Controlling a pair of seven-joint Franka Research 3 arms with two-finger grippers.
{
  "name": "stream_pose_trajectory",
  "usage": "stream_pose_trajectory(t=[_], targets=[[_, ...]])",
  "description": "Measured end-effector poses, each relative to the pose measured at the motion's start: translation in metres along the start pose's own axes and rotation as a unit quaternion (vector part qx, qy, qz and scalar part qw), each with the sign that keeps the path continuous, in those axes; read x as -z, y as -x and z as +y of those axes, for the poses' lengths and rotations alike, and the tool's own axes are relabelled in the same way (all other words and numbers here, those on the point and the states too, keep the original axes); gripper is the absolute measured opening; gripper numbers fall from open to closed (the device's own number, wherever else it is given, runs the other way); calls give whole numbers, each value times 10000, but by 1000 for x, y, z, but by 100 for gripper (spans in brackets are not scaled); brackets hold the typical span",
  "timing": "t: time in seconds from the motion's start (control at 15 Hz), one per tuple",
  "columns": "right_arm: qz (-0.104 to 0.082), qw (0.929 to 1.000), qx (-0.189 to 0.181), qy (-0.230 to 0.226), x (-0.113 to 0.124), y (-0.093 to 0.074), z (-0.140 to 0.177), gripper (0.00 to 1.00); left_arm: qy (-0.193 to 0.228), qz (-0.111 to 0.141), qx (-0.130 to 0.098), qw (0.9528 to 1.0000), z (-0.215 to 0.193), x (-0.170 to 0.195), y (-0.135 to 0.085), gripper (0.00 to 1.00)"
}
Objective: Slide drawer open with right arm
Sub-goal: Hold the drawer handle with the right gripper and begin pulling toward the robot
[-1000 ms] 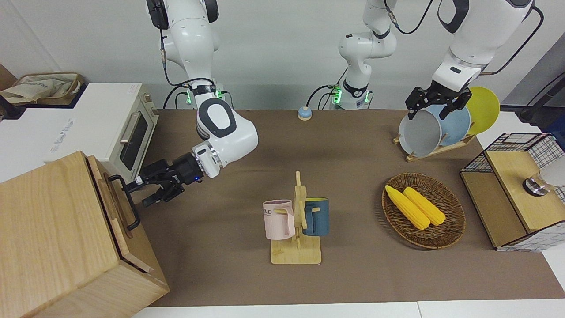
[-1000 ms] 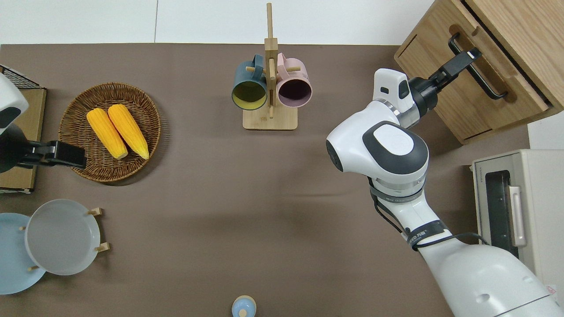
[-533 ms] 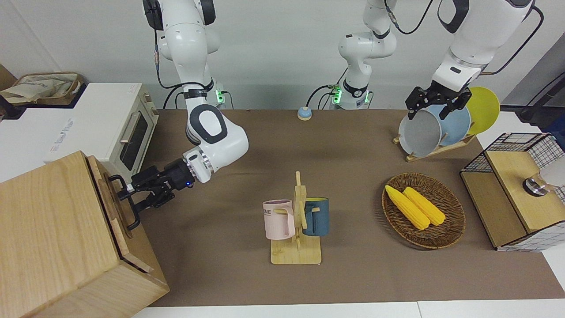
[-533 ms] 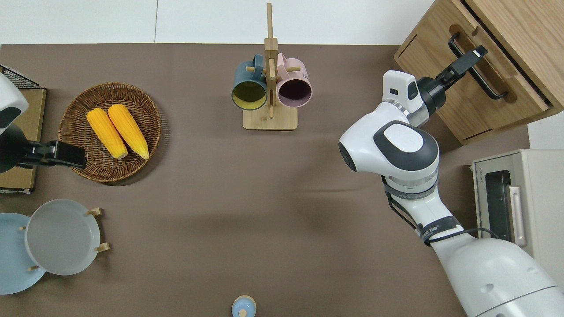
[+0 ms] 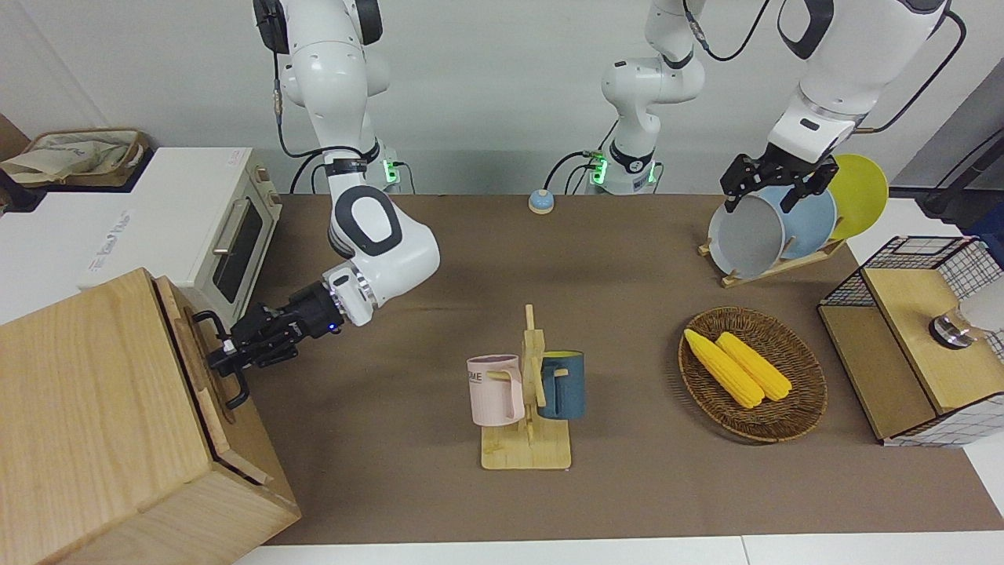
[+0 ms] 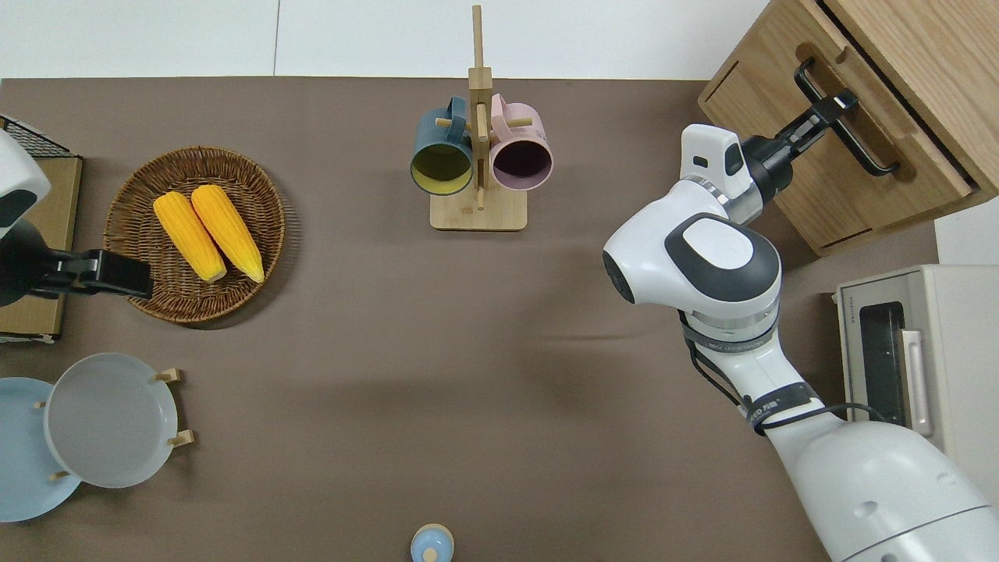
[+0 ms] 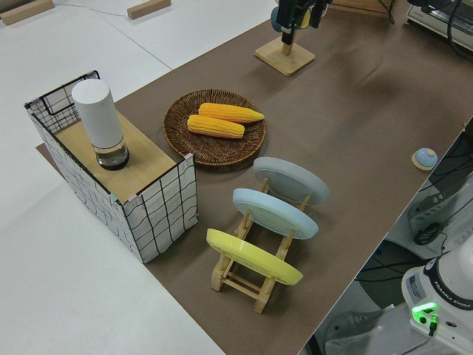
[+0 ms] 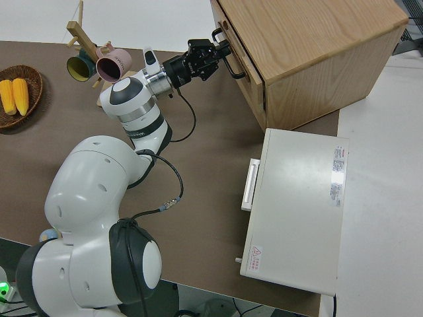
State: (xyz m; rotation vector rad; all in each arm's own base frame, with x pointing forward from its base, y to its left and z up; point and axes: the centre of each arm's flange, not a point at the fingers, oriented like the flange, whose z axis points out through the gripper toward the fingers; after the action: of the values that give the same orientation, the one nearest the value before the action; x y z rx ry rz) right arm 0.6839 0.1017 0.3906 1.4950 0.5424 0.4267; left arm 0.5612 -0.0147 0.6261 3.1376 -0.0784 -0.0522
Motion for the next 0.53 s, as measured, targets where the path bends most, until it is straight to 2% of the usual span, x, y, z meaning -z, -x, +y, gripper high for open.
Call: stream_pose_trajectory(t=[0.07, 0.53], targets=[[16, 10000, -28, 3, -1, 0, 0, 18, 0, 0, 0, 10000, 0, 0, 0, 100], [36, 10000, -33, -12, -1, 0, 1, 17, 0, 0, 0, 10000, 0, 0, 0, 100]])
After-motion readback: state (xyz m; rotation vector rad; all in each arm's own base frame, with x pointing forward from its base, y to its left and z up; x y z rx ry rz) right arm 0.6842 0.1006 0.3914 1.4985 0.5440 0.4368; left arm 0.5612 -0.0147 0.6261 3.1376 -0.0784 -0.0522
